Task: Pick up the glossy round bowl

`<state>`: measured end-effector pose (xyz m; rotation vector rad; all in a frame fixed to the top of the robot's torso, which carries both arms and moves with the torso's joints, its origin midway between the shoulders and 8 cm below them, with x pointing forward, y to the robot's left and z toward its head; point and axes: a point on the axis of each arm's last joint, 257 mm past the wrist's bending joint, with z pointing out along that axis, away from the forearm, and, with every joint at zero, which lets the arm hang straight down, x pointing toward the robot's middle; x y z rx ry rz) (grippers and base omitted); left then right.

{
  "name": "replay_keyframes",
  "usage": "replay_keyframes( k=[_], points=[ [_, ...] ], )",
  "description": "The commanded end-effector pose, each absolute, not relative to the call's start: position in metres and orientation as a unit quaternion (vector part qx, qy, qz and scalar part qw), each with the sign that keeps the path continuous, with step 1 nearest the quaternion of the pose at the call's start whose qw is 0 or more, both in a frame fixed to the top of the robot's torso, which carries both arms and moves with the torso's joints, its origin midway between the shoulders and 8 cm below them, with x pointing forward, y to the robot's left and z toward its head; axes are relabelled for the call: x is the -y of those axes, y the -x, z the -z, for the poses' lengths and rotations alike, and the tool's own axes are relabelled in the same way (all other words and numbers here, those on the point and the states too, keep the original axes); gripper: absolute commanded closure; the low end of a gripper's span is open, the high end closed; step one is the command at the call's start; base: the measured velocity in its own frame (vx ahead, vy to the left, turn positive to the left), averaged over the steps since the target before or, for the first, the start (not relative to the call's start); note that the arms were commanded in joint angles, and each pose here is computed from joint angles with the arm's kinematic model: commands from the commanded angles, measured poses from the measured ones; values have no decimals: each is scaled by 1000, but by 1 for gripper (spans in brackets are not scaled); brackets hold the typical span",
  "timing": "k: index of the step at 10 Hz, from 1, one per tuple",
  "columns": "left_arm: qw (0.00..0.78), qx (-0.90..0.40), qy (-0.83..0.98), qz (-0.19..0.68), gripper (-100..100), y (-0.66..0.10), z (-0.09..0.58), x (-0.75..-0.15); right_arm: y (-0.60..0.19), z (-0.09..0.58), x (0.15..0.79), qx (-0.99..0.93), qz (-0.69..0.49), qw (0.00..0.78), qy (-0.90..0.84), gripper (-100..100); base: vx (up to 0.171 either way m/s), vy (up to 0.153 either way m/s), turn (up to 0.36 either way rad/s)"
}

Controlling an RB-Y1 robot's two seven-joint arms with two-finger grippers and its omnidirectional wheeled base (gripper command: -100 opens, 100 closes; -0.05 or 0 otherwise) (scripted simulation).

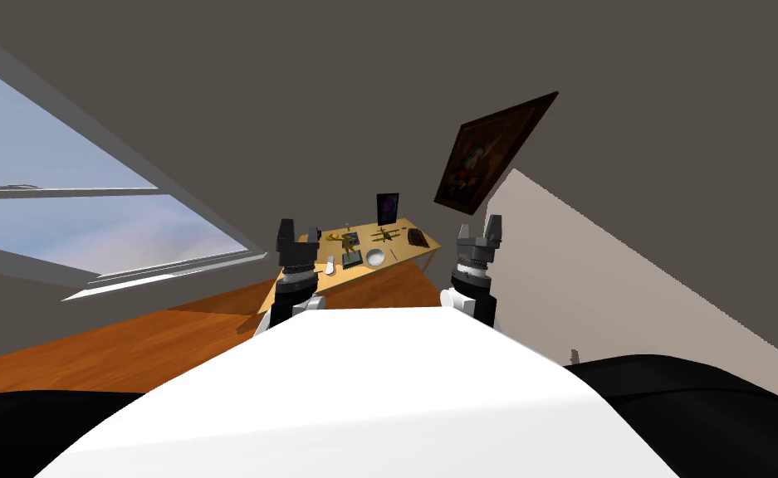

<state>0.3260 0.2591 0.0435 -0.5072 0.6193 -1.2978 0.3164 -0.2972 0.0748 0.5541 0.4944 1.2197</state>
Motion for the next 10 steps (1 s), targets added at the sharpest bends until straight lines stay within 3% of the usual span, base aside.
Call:
replay_keyframes(
  k=[1, 10],
  points=[
    [719, -297, 238, 581, -100, -337, -36, -260, -316, -75, 297, -227, -559, 756, -254, 0, -13, -3, -10],
    [698, -375, 294, 535, -100, -395, 13, -273, -316, -75, 297, -227, -559, 756, -254, 0, -18, 0, -11]
  ],
)
